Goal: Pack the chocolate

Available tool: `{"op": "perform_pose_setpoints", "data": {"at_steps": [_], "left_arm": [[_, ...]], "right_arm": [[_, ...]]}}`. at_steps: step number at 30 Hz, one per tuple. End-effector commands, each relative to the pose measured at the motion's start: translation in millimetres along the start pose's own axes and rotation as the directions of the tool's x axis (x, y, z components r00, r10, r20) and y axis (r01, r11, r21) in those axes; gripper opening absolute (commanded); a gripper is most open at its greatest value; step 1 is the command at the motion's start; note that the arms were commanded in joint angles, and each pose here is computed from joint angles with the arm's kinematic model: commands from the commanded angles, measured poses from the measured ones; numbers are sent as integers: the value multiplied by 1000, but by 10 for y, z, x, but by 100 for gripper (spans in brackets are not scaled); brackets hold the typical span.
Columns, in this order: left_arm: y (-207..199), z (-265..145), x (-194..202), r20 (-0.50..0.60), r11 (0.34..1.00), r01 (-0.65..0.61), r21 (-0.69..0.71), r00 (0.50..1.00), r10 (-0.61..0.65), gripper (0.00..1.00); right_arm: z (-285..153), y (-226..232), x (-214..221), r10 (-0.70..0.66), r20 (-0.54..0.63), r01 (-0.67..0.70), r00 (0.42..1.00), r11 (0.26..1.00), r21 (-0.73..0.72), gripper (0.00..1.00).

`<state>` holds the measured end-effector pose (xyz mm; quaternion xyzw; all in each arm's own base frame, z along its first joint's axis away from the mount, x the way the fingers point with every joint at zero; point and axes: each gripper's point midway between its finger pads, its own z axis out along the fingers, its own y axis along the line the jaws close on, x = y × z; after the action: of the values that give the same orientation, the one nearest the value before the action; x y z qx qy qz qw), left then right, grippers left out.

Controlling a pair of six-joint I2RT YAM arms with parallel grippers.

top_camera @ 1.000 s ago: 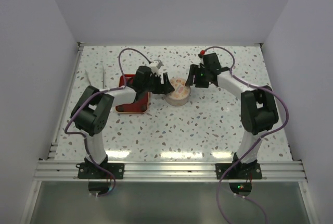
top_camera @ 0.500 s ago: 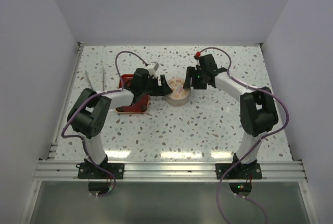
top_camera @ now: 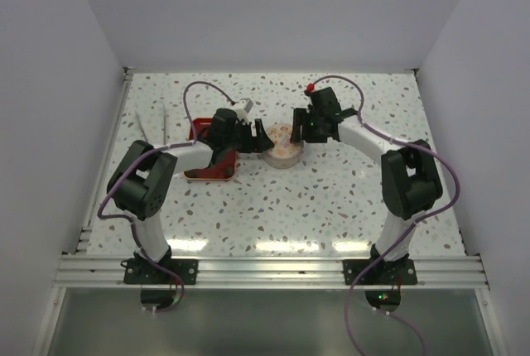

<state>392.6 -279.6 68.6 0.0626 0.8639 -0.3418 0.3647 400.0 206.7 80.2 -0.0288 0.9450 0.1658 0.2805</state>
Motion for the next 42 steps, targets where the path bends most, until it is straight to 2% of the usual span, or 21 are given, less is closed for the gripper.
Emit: {"op": "perform_pose_setpoints", "data": {"at_steps": [1, 11, 16, 23, 29, 33, 38, 42], "left_arm": [[262, -46, 252, -65, 996, 32, -86, 997, -38, 76], [311, -41, 449, -103, 995, 67, -80, 992, -75, 74], [251, -28, 380, -91, 997, 60, -54, 994, -65, 72], [-16, -152, -65, 18, 999, -39, 17, 999, 39, 80], [-121, -322, -469, 96, 991, -131, -18, 987, 132, 87], [-193, -520, -659, 147, 989, -147, -6, 978, 146, 100], [-159, -910, -927, 215, 978, -188, -92, 955, 204, 100], [221, -1343, -1109, 252, 964, -123, -238, 950, 184, 100]], "right_arm": [[-40, -58, 122, -37, -27, 38, 999, 998, 52, 62], [21, -37, 195, -47, -45, 50, 998, 997, 65, 62], [-6, -20, 177, -51, -43, 53, 998, 997, 59, 62], [-158, 148, 18, -63, -2, 63, 998, 998, -7, 66], [-445, 324, -198, -67, 74, 72, 995, 995, -66, 71], [-676, 318, -314, -82, 128, 89, 988, 995, -48, 75], [-985, 172, -367, -95, 185, 94, 978, 995, 15, 82], [-1120, -99, -353, -57, 224, 47, 973, 998, 51, 84]]}}
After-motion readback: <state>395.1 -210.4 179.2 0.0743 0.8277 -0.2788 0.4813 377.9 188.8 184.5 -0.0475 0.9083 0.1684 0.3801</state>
